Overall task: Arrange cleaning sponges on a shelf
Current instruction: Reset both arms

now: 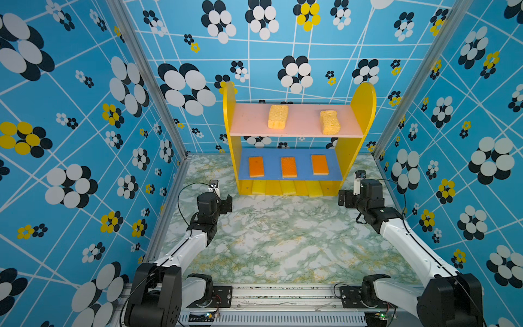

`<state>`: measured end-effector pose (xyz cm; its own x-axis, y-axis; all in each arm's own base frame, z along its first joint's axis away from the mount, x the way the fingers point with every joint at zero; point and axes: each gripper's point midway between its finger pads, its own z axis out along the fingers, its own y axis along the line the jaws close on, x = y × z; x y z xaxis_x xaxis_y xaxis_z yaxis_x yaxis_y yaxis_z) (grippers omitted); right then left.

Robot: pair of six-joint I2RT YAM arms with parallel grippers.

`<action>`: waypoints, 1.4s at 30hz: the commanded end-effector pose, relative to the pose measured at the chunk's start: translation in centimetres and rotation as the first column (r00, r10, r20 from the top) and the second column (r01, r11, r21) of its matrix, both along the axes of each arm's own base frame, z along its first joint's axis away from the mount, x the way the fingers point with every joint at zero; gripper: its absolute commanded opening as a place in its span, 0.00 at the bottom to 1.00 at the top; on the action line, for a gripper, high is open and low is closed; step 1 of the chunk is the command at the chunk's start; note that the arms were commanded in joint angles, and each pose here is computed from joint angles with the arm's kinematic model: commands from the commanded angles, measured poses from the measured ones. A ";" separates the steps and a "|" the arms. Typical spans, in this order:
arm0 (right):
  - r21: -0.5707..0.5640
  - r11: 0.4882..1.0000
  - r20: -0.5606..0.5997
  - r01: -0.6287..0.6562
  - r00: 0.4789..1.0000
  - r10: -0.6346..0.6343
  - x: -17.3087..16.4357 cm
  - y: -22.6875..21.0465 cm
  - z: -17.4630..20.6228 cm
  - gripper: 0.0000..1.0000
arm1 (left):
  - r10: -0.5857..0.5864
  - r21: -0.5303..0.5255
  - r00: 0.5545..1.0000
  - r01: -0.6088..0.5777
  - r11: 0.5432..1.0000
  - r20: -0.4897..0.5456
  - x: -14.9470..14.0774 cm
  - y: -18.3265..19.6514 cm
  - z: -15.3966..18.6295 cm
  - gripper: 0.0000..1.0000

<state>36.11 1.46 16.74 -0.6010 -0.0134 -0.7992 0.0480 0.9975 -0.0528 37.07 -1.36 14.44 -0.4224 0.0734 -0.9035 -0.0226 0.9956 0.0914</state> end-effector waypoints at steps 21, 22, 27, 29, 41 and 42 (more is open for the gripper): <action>-0.043 0.998 0.288 0.049 0.957 -0.034 2.8 -1.9 -4.8 0.99 | -0.083 -0.064 0.990 0.090 0.994 0.111 2.3 -0.4 -3.7 0.99; -0.045 0.998 0.296 0.054 0.954 -0.038 2.8 -2.0 -4.9 0.99 | -0.086 -0.064 0.990 0.094 0.994 0.109 2.3 -0.5 -3.8 0.99; -0.059 0.997 0.319 0.040 0.947 -0.019 2.9 -1.8 -5.8 0.99 | -0.108 -0.061 0.989 0.114 0.992 0.100 2.5 -0.8 -4.6 0.99; -0.057 0.997 0.326 0.061 0.945 -0.039 3.0 -2.1 -6.1 0.99 | -0.097 -0.062 0.989 0.104 0.993 0.111 2.3 -0.7 -4.8 0.99; -0.046 0.996 0.329 0.075 0.943 -0.056 3.1 -2.5 -7.0 0.99 | -0.027 -0.086 0.995 0.036 0.996 0.094 2.8 0.8 -4.9 0.99; -0.044 0.996 0.328 0.077 0.943 -0.059 3.1 -2.6 -7.1 0.99 | -0.015 -0.089 0.995 0.024 0.996 0.095 2.7 0.9 -5.0 0.99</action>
